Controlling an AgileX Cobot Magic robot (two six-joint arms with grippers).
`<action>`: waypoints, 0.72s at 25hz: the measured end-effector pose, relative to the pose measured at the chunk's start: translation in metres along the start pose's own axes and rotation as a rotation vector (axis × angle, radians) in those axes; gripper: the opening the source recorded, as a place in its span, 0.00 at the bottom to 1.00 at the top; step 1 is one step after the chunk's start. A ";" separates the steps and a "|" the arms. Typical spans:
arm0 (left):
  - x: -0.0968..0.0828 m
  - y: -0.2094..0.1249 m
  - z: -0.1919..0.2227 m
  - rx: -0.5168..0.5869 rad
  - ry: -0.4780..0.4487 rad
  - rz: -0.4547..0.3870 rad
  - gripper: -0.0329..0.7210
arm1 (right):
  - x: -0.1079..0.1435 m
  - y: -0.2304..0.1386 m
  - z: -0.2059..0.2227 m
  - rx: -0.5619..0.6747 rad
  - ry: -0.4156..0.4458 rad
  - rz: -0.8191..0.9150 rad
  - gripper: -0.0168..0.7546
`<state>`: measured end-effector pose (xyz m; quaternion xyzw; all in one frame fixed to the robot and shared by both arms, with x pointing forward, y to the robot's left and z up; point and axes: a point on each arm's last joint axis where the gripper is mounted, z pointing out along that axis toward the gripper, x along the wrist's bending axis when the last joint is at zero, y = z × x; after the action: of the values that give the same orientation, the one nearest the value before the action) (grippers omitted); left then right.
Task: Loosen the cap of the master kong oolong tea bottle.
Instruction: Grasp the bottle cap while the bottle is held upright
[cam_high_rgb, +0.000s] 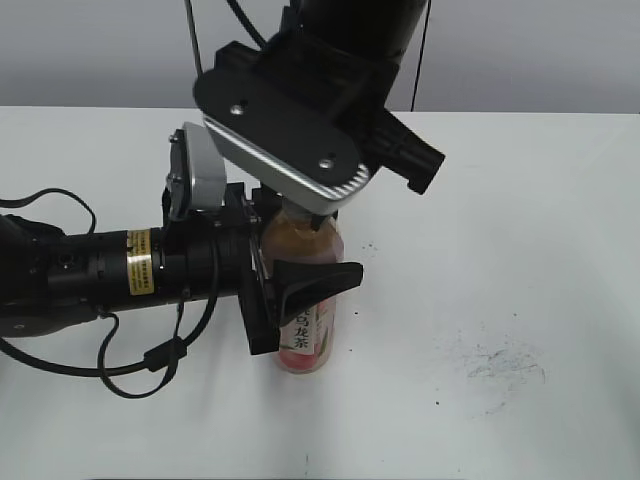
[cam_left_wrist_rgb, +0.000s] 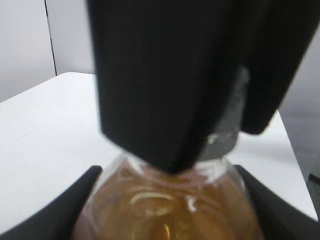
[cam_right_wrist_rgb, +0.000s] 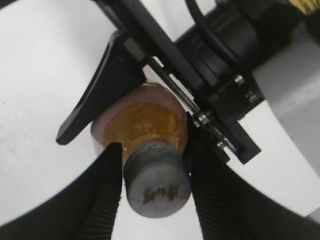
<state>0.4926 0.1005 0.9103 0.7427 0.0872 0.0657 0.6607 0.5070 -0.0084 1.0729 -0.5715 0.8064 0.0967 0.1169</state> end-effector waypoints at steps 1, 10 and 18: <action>0.000 0.000 0.000 -0.001 0.000 0.000 0.64 | 0.000 0.000 0.000 0.002 -0.004 0.089 0.47; 0.000 0.000 0.000 0.000 -0.002 0.002 0.64 | 0.000 -0.001 0.001 0.012 -0.008 0.887 0.77; 0.000 0.000 0.000 -0.001 -0.003 0.002 0.64 | 0.000 -0.002 0.001 0.011 -0.012 1.532 0.71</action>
<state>0.4924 0.1005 0.9104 0.7425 0.0858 0.0653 0.6611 0.5088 -0.0082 1.0718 0.1483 0.9773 0.1496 0.0243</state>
